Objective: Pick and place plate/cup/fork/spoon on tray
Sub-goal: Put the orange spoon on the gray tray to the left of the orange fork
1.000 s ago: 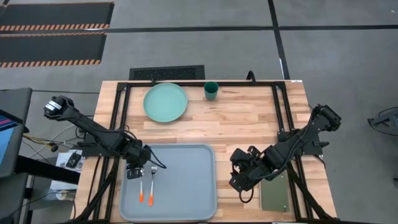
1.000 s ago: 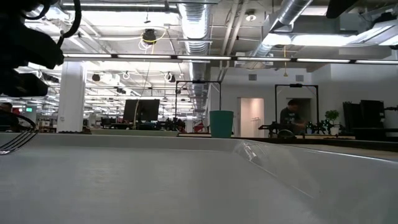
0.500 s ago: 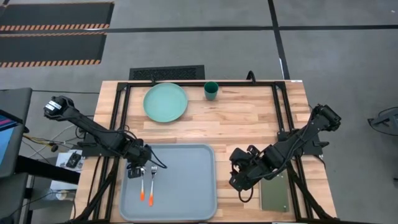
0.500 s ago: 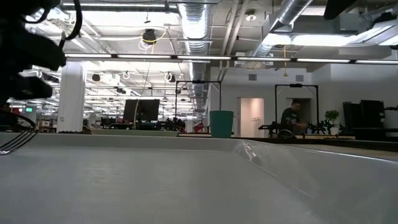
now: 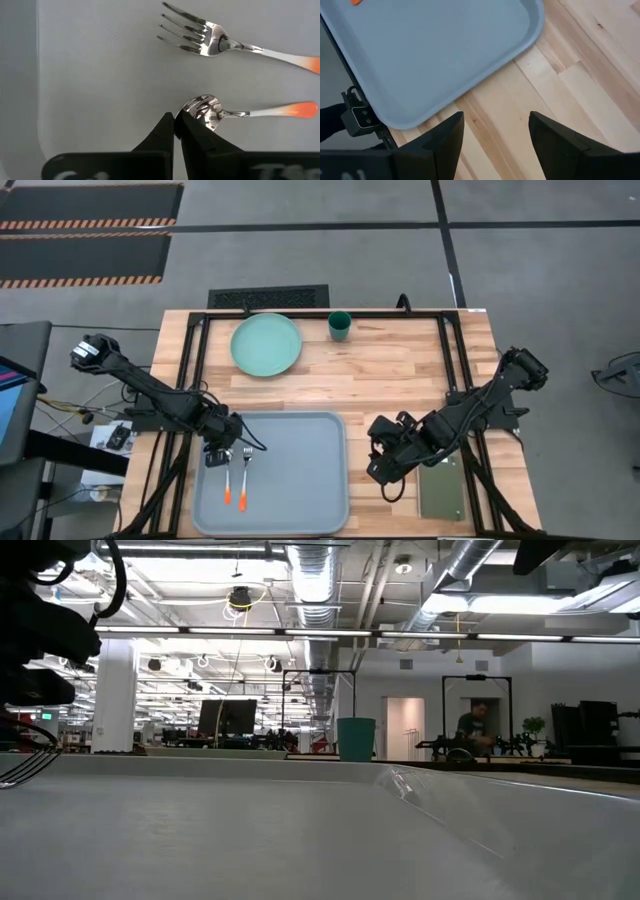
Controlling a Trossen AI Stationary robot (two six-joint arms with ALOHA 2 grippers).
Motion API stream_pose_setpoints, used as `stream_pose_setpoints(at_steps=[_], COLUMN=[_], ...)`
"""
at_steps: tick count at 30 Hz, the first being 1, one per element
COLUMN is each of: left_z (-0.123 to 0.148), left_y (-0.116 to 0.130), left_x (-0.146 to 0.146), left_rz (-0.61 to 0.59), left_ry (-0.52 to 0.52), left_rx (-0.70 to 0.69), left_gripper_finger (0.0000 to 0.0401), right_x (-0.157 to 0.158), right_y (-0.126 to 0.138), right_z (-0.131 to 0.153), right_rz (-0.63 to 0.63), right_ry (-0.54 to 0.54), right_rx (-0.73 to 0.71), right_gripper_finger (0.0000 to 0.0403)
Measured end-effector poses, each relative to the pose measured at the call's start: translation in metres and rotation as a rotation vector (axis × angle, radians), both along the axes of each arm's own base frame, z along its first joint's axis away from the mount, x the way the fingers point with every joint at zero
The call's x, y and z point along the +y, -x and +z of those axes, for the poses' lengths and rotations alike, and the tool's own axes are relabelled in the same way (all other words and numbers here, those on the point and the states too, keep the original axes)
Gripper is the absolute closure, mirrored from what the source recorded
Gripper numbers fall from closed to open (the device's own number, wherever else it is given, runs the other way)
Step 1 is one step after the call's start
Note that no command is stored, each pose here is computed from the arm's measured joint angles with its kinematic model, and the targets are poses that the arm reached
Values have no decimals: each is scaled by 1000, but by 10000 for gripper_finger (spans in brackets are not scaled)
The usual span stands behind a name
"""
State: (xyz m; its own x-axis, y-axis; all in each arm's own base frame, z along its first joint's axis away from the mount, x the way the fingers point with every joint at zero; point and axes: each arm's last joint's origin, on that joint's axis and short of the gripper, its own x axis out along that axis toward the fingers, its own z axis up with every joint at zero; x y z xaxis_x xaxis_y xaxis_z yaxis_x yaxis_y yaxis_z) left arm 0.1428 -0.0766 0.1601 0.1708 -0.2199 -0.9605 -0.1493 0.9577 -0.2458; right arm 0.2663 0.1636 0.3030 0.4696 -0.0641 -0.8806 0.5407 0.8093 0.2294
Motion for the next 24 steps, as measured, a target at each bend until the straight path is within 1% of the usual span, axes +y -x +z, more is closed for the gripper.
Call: stream_pose_setpoints(at_steps=[5, 11, 24], left_z=[0, 0, 1], left_y=[0, 0, -3], left_x=[0, 0, -2], left_rz=[0, -1, 5], left_ry=[-13, -10, 31], left_rx=[-2, -2, -22], left_gripper_finger=[387, 385, 384], right_x=[0, 0, 0], right_y=[0, 0, 0], right_z=[0, 0, 0], right_rz=[4, 5, 5], right_ry=[2, 3, 2], right_rx=[0, 0, -1], right_gripper_finger=[154, 154, 154])
